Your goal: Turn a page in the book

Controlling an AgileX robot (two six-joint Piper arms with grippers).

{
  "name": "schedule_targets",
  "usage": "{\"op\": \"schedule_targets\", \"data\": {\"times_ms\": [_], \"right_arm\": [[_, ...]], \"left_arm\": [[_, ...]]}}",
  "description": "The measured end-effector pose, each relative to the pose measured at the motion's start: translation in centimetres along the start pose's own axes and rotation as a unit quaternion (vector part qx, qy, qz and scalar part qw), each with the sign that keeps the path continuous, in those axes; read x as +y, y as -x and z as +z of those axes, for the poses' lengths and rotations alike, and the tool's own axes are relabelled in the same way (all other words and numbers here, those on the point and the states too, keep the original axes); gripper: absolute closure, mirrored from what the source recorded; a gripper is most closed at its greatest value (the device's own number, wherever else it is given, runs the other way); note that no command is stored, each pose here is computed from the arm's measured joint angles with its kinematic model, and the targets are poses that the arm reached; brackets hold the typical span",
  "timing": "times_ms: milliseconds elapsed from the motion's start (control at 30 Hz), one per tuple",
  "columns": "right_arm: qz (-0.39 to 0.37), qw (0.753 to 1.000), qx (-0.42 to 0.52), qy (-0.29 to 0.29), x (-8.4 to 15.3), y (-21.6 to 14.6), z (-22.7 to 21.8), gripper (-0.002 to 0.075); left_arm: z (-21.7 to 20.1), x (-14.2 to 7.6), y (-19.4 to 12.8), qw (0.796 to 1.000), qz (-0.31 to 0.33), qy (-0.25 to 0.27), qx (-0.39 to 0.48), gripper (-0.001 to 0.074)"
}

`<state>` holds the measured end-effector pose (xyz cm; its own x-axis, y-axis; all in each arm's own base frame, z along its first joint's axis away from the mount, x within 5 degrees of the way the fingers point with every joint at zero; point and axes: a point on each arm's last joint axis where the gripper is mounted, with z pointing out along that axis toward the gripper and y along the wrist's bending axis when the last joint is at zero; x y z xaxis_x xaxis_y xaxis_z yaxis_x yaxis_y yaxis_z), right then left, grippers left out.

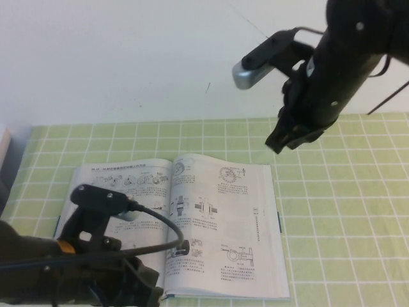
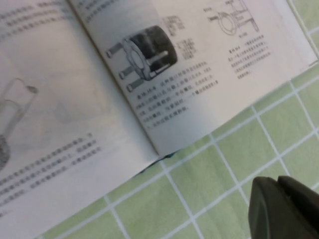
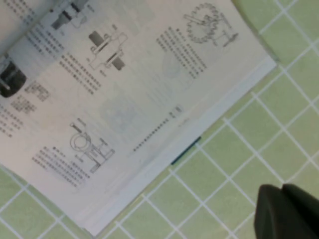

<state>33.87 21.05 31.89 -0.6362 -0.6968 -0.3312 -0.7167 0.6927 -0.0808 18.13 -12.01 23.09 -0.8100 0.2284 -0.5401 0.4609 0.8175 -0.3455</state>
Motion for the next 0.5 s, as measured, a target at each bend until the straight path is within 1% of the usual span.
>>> {"op": "schedule_targets", "data": {"times_ms": [67, 200, 333, 500], "right_arm": [[0.001, 1.0, -0.013, -0.014, 0.0, -0.8, -2.2, 0.0728], [0.005, 0.999, -0.031, -0.03, 0.6, -3.4, -5.5, 0.0728], [0.005, 0.998, -0.054, -0.039, 1.3, -6.5, -7.6, 0.0728], [0.003, 0.994, -0.093, -0.051, 2.5, -10.8, -8.5, 0.0728]], "left_arm": [[-1.4, -0.1, 0.0, 1.0, 0.005, 0.013, -0.023, 0.0737], [-4.5, -0.9, -0.1, 0.996, 0.025, 0.016, -0.081, 0.0737], [-7.4, -1.7, -0.6, 0.989, 0.052, 0.016, -0.14, 0.0737], [-11.5, -2.6, -2.2, 0.972, 0.091, 0.023, -0.214, 0.0737]]}}
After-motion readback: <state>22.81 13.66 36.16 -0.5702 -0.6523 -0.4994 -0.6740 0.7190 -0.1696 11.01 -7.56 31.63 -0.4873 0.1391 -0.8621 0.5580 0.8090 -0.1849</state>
